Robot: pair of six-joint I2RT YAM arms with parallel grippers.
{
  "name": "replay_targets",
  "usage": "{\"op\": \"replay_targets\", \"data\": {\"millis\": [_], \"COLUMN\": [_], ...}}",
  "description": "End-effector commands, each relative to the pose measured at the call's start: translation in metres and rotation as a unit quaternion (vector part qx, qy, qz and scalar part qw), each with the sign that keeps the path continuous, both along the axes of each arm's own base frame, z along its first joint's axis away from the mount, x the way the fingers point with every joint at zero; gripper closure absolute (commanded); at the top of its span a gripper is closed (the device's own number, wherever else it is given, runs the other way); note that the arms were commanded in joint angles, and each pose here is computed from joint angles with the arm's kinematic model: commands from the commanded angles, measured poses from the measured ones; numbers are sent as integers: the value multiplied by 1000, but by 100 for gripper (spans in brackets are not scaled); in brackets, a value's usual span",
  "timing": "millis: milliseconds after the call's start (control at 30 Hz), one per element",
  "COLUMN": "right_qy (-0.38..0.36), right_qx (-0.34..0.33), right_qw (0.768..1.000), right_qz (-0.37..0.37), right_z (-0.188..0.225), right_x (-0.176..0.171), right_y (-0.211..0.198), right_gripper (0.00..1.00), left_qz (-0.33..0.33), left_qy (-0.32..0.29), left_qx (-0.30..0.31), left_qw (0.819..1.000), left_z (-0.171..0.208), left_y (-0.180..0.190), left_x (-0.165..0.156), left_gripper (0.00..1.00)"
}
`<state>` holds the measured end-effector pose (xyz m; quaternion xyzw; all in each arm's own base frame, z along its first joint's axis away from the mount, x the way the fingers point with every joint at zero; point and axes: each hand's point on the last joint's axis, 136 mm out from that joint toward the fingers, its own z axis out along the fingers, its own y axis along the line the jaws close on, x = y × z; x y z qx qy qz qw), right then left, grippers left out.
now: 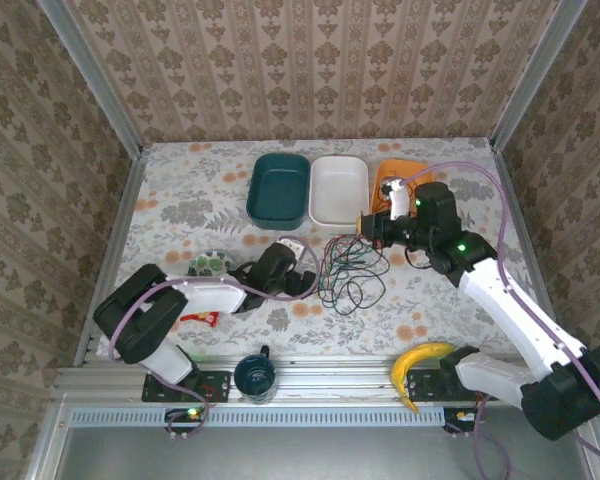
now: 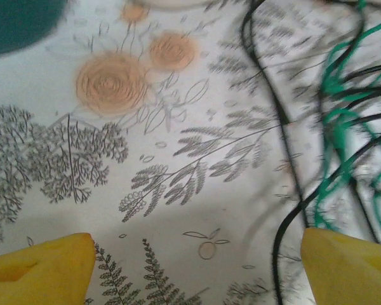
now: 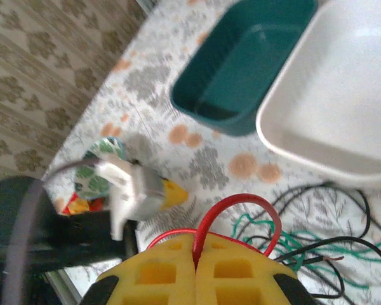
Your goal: Untangle the cables
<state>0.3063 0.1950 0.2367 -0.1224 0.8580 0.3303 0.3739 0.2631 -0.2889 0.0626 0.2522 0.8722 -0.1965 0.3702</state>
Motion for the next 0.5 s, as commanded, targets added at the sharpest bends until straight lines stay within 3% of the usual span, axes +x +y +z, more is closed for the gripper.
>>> {"op": "replay_targets", "data": {"millis": [0,200,467], "right_qy": [81,140,116], "right_qx": [-14,-22,-5], "right_qw": [996,989,993], "right_qz": [26,28,12], "right_z": [-47,-80,-62], "right_x": [-13,-14,-8], "right_y": [9,17,15], "right_gripper": [96,96,97], "left_qz": [-61,-102,-170], "left_qy": [-37,-46,-19], "left_qx": [-33,-73,-103], "left_qw": [997,991,980], "left_z": [35,59,53], "left_y": [-18,-50,-110], "left_x": [-6,0,7], "left_gripper": [13,9,14]}}
